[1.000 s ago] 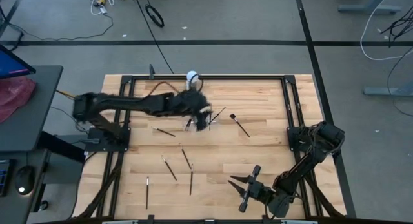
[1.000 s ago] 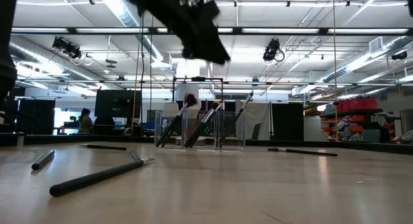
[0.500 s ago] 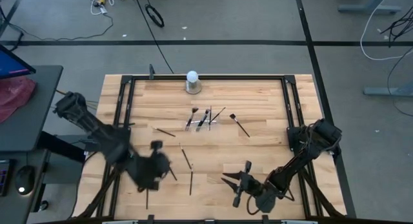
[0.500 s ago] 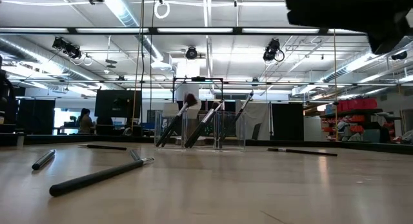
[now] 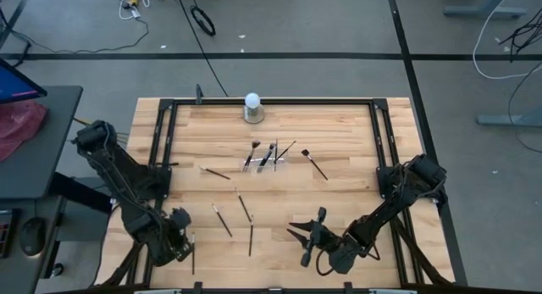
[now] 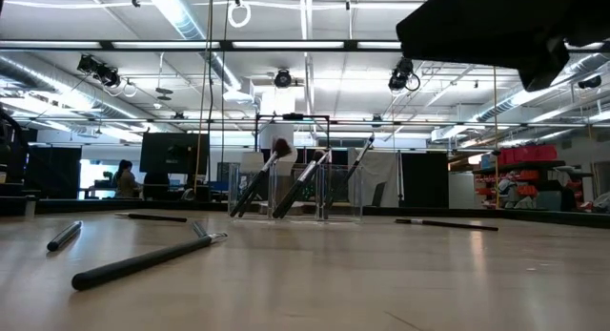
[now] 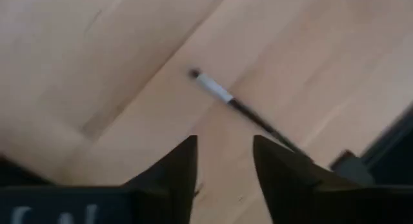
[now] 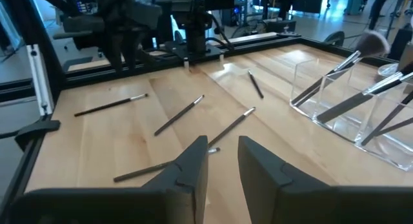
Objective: Put items in baskets/containers
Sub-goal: Put the eyeshadow brush into the transparent organizer
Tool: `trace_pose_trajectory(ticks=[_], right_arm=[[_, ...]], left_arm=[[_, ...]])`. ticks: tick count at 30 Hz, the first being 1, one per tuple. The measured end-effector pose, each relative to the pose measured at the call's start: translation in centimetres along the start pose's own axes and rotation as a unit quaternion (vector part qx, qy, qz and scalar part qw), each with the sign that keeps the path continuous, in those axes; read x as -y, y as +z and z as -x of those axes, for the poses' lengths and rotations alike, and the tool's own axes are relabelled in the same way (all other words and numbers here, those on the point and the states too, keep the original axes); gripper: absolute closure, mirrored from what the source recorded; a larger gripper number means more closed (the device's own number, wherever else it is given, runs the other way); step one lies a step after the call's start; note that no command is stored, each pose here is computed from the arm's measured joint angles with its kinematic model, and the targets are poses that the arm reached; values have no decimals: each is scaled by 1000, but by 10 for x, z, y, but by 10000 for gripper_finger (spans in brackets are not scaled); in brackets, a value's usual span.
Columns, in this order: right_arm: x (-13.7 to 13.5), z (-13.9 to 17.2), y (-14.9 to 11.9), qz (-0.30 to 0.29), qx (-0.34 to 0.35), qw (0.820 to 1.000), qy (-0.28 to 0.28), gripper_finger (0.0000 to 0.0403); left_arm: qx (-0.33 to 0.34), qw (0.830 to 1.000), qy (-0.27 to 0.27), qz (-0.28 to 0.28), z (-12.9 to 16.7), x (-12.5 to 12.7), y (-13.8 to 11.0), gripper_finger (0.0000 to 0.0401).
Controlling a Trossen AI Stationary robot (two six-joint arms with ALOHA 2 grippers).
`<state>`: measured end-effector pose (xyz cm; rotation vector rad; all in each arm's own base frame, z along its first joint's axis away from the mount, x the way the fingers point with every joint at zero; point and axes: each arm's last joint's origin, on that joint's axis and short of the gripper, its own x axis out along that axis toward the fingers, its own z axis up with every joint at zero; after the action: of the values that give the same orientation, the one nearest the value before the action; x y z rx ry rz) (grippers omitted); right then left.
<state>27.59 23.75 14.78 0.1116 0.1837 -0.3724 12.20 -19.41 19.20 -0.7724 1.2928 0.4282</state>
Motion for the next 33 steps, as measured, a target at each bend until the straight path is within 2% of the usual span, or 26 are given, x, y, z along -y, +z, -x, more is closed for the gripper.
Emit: trace_pose_trajectory(ticks=[3, 5, 9, 16, 24, 30, 33], right_arm=[[1, -2, 0, -2, 0, 1000, -2, 317], [1, -2, 0, -3, 0, 1000, -2, 317], [1, -1, 0, -8, 0, 1000, -2, 317], [1, -1, 0, -13, 0, 1000, -2, 317], [1, -1, 0, -13, 0, 1000, -2, 317], [1, -1, 0, -13, 0, 1000, -2, 317], [1, -1, 0, -13, 0, 1000, -2, 317]], left_arm=[[2, 999, 6, 47, -6, -7, -4, 197], [12, 998, -11, 65, -9, -7, -6, 181], [53, 994, -56, 79, -16, -1, -9, 180], [43, 996, -2, 75, -46, 7, -18, 223], [66, 994, 50, 69, -67, 18, -24, 261], [112, 989, 70, 64, -69, 14, -22, 332], [152, 985, 62, 41, -71, 11, -19, 377]])
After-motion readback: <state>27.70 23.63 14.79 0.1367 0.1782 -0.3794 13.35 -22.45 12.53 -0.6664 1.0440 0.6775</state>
